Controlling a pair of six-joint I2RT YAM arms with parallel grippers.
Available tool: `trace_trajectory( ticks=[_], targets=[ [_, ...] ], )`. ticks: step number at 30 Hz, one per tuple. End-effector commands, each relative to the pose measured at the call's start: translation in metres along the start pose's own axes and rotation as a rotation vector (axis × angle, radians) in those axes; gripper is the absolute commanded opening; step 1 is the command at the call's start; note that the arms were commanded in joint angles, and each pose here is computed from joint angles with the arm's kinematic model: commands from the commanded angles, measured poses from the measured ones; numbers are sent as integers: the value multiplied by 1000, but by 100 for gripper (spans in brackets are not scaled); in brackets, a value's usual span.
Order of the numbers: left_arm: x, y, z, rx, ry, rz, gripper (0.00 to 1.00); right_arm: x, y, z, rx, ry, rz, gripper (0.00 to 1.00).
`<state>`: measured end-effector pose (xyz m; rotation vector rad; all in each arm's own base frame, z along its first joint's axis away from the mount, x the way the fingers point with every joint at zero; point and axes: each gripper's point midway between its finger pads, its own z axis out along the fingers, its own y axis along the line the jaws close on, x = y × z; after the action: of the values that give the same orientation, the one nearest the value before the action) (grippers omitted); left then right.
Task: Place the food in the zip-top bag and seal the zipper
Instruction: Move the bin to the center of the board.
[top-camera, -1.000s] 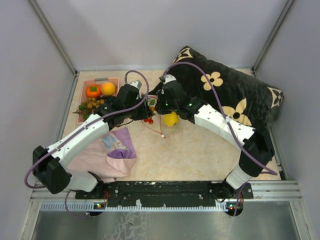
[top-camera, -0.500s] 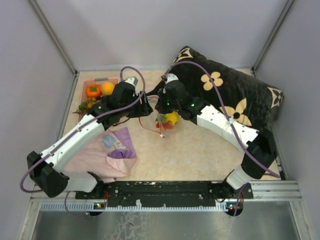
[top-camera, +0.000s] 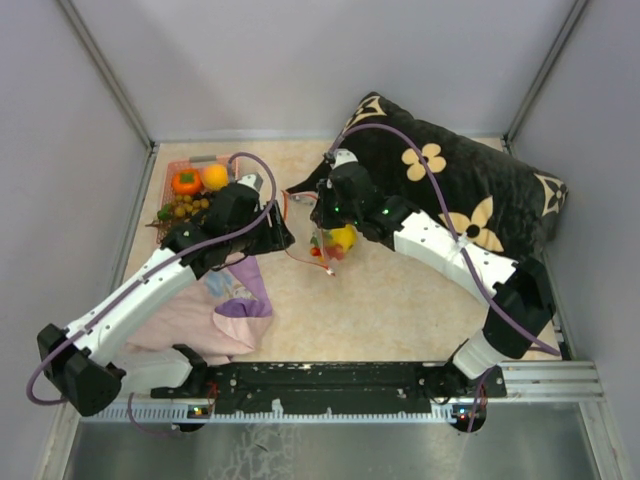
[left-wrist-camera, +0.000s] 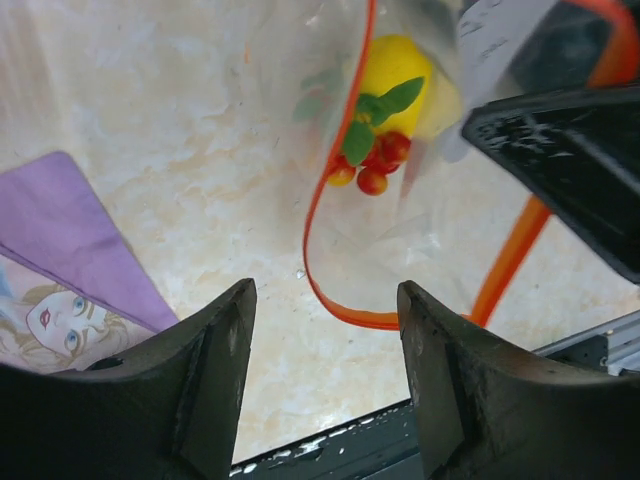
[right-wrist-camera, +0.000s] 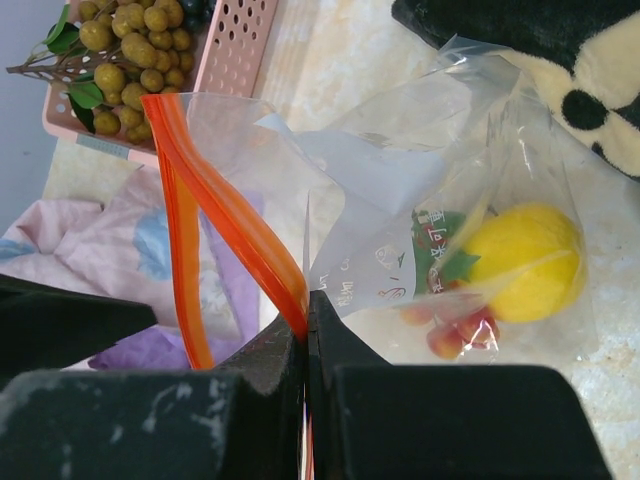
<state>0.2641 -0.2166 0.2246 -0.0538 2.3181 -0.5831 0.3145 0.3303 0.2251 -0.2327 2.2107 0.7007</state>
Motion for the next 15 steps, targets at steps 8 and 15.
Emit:
trace_trajectory(
  ticks=[8, 15],
  targets=[
    [-5, -9, 32, -5, 14, 47, 24, -18, 1, -14, 7, -88, -14, 0],
    [-19, -10, 27, -26, -20, 69, 0, -26, -15, -24, 70, -114, -39, 0]
  ],
)
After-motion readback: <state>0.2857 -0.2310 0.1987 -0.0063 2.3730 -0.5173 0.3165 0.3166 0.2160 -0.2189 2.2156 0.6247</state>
